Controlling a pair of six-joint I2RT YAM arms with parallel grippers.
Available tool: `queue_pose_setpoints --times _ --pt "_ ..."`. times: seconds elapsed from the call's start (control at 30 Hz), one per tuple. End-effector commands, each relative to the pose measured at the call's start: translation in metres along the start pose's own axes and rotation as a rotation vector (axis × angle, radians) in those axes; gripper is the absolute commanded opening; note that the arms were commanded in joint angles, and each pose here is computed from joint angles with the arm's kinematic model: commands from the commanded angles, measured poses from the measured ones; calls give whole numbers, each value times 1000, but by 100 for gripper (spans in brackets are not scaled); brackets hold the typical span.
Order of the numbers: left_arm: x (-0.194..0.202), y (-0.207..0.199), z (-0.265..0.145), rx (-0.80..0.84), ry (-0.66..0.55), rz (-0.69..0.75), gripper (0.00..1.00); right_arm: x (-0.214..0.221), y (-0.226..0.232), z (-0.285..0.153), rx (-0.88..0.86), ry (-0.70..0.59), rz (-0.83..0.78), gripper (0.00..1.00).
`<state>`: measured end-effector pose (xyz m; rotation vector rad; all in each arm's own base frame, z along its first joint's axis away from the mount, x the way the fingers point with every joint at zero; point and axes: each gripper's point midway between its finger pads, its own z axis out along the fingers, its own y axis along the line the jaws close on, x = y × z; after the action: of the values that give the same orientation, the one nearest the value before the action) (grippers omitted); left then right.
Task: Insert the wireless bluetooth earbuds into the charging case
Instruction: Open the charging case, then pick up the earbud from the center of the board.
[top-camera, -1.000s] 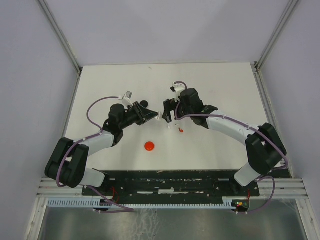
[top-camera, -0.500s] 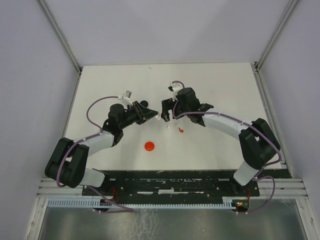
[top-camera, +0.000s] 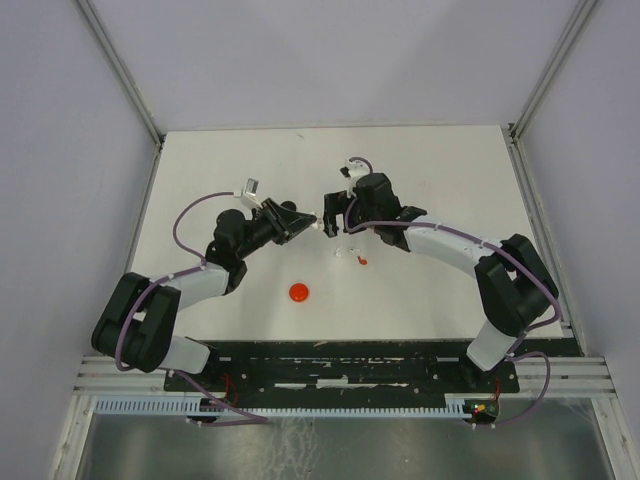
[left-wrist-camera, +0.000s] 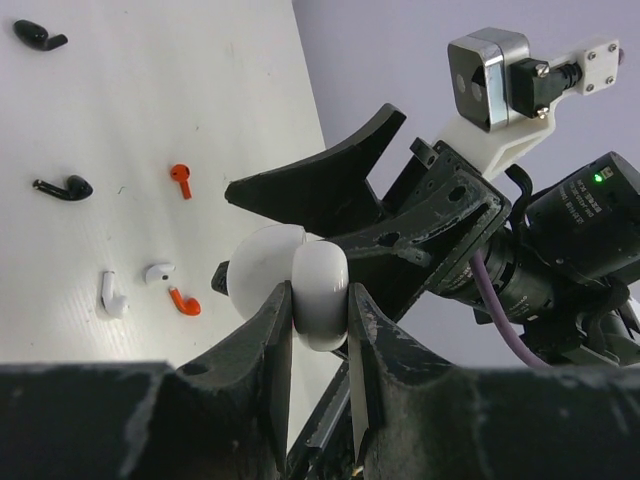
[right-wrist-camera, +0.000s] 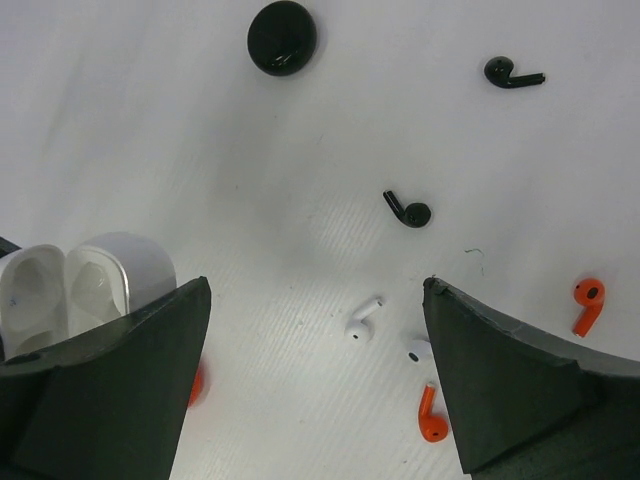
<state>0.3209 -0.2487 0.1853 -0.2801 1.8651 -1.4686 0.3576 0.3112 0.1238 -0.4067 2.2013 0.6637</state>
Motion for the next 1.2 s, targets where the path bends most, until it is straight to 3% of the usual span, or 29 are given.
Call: queue_pose_setpoints --times 0.0,0.33,0.8,1.17 --pt "0 -18 1 96 -12 -47 3 -38 36 0 -131 -117 37 96" --pt "0 -17 2 142 -39 -102 3 -40 39 0 -133 -121 78 96" --pt "-7 -12 4 175 -11 -100 3 -39 -29 -34 160 -117 112 97" --pt "-2 -17 5 327 74 -103 3 -28 -63 -66 330 -61 -5 97"
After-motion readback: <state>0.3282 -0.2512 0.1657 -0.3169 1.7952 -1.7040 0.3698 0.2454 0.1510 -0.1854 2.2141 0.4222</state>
